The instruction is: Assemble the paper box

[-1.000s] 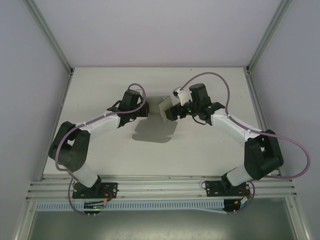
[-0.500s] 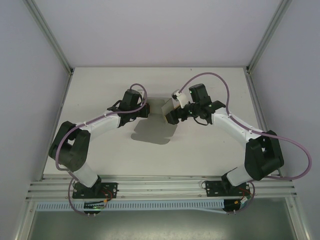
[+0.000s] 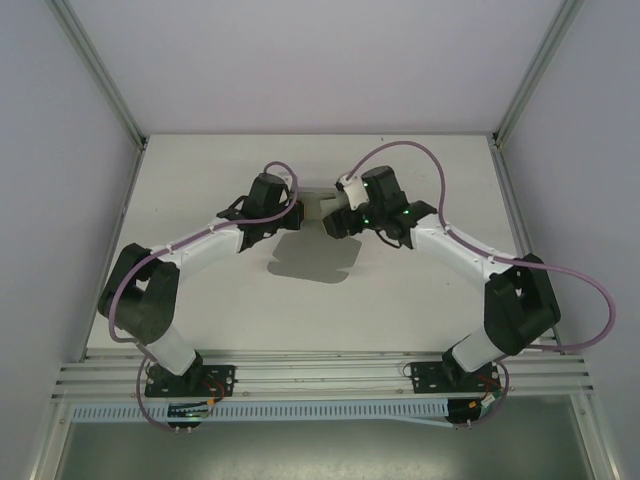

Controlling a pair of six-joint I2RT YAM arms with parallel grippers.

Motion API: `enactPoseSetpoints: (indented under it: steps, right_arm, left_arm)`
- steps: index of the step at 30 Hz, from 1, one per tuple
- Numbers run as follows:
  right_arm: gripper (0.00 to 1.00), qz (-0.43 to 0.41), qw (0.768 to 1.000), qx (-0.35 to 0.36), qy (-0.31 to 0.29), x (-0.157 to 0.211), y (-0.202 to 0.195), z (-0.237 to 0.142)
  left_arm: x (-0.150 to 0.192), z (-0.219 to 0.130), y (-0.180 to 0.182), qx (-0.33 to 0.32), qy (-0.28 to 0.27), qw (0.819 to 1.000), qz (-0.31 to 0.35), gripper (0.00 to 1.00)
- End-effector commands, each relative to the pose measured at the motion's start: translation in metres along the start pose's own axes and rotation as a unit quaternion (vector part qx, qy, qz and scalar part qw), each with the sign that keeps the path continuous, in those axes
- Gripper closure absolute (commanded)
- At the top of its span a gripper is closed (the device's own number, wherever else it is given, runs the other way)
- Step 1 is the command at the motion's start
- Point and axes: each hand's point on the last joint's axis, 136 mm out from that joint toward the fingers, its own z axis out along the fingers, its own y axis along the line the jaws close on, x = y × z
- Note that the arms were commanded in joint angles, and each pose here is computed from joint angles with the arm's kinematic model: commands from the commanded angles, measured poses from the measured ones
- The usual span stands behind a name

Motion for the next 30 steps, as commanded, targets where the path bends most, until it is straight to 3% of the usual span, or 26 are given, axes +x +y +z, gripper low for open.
enactPoseSetpoints:
  steps: [1, 6, 9, 12, 20, 27, 30]
  right_arm:
    - [0.25, 0.009, 0.995, 0.096, -0.014, -0.012, -0.025, 0.001]
    - [0.22, 0.005, 0.994, 0.098, -0.055, -0.019, -0.02, -0.026]
    - [0.29, 0.011, 0.991, 0.106, -0.078, -0.024, -0.021, -0.043]
    - [0.29, 0.002, 0.992, 0.099, -0.073, -0.023, -0.017, -0.049]
    - [0.28, -0.005, 0.999, 0.034, -0.042, -0.019, 0.001, -0.029]
    - [0.34, 0.005, 0.997, 0.069, -0.045, -0.031, -0.005, -0.012]
    - [0.35, 0.01, 0.992, 0.118, -0.034, -0.03, -0.014, -0.004]
  left_arm:
    - [-0.017, -0.017, -0.012, -0.001, -0.02, 1.0, -0.005, 1.0]
    - [-0.012, -0.018, 0.015, -0.077, -0.015, 0.996, -0.035, 1.0]
    - [-0.012, -0.018, 0.009, -0.059, -0.017, 0.997, -0.037, 1.0]
    - [-0.017, -0.021, 0.0, -0.035, -0.024, 0.999, -0.031, 1.0]
    - [-0.021, -0.027, -0.008, -0.014, -0.032, 0.999, -0.023, 1.0]
    - [-0.023, -0.026, -0.009, -0.017, -0.031, 0.999, -0.035, 1.0]
    - [-0.023, -0.023, -0.004, -0.035, -0.027, 0.998, -0.043, 1.0]
